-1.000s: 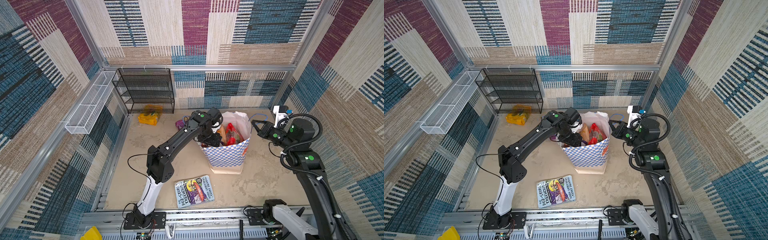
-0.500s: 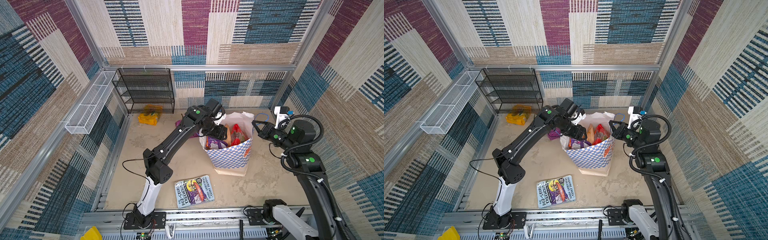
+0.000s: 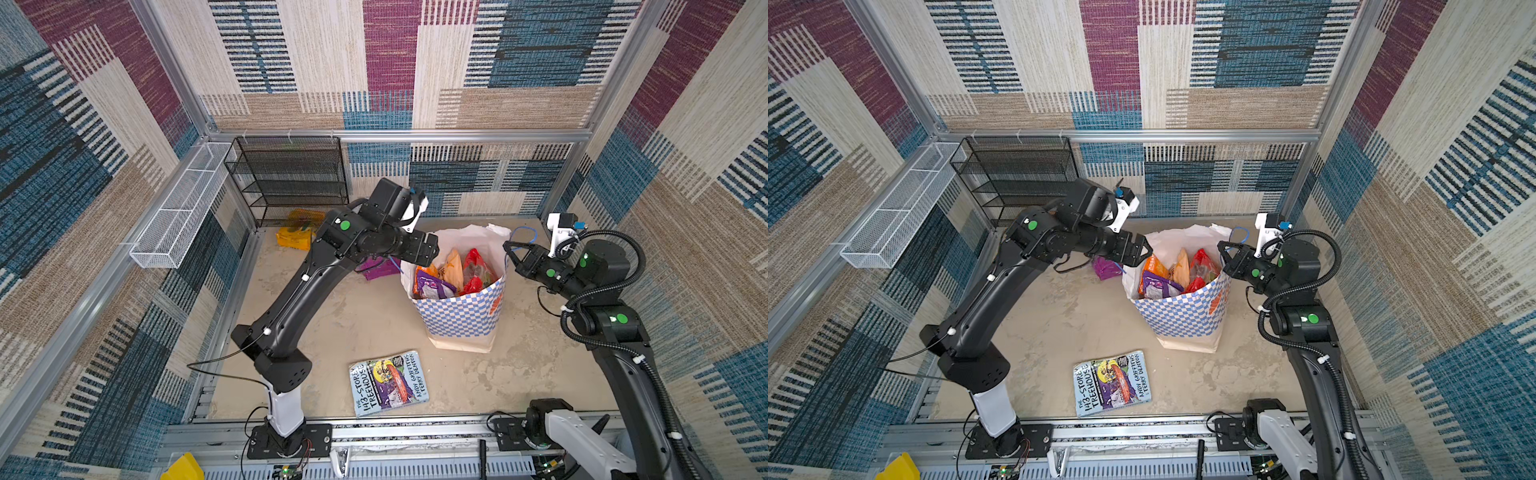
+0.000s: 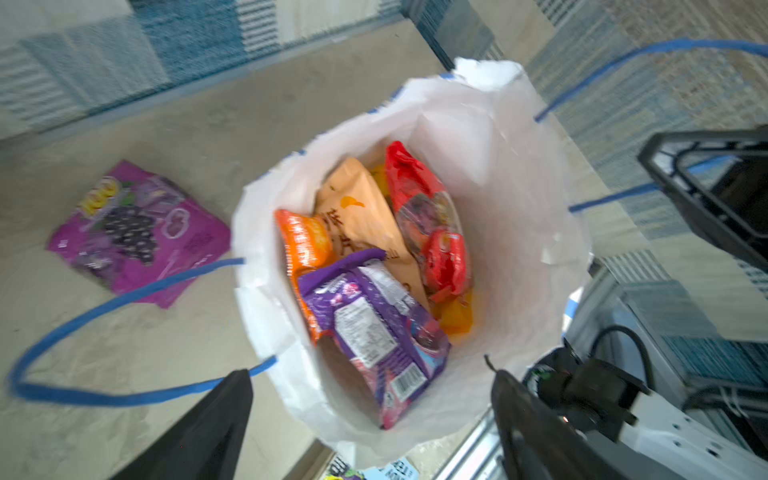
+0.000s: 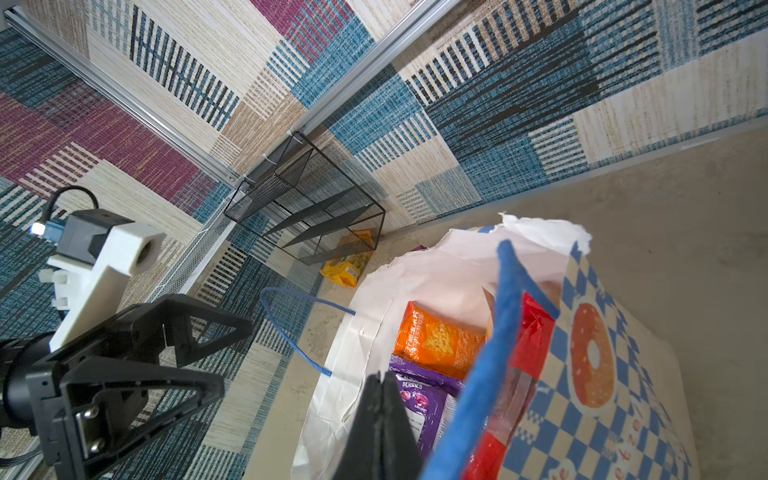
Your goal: Place the snacks into the paper bag
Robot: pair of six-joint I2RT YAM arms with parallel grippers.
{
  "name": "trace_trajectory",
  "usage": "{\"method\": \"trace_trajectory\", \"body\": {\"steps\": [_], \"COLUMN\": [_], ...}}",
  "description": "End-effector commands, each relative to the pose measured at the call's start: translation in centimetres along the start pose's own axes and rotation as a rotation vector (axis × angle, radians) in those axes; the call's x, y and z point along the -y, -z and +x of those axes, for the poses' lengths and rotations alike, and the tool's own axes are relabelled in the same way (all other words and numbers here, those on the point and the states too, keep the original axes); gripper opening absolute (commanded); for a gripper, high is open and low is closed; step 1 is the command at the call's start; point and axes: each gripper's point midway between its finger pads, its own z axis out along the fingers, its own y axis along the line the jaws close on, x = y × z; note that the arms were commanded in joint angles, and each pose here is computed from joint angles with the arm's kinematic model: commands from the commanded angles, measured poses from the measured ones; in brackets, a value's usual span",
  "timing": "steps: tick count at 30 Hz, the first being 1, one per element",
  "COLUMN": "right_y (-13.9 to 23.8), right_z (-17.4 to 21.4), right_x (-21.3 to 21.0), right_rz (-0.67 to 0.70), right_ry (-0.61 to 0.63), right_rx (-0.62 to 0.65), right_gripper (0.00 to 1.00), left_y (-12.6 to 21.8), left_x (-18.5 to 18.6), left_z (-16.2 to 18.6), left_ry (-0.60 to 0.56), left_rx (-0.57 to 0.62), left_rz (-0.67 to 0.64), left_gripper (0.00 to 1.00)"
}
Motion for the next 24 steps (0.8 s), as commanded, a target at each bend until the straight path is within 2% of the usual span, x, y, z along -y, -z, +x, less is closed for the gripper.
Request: {"method": "trace_trajectory", "body": {"steps": [1,6,14,16,18,20,24], "right_y": [0.1,0.0,-0.1,-0.1,0.0,0.0,-0.1], "right_z": [-1.5,-1.5,-1.4,-1.5,-1.5,-1.4,-1.4], "right_x": [-1.3,-1.2,-1.1,-1.2,-1.2,-1.1,-1.1], "right_rz": [-0.046,-0.047,-0.045,-0.045,-0.044,-0.043,-0.042], "right_ry": [0.052,0.050,0.045,0.046,0.046,0.046,0.047], "right_rx": [0.059,0.055,0.051,0.052,0.052,0.052,0.049], "right_gripper": [0.04,0.04,0.04,0.04,0.04,0.04,0.04], "left_y": [1.0,1.1,-2.2,-3.0,-3.5,-3.8,-4.0], "left_x": [-3.7,-6.9,-8.0,-8.0,-8.3,-8.6,-8.2], "left_z": [-0.7,-0.1,0.7,0.8,0.5,0.1,-1.0], "left_ry": [0.093,0.240,0.284,0.289,0.299,0.308,0.327], "left_rx": [0.075,0.117,0.046,0.032,0.030,0.036,0.045], "left_rz": [-0.084,0.035,0.128,0.139,0.133,0.132,0.159], "left_gripper": [0.99,0.99,1.00,0.96,0.86,0.71,0.28]}}
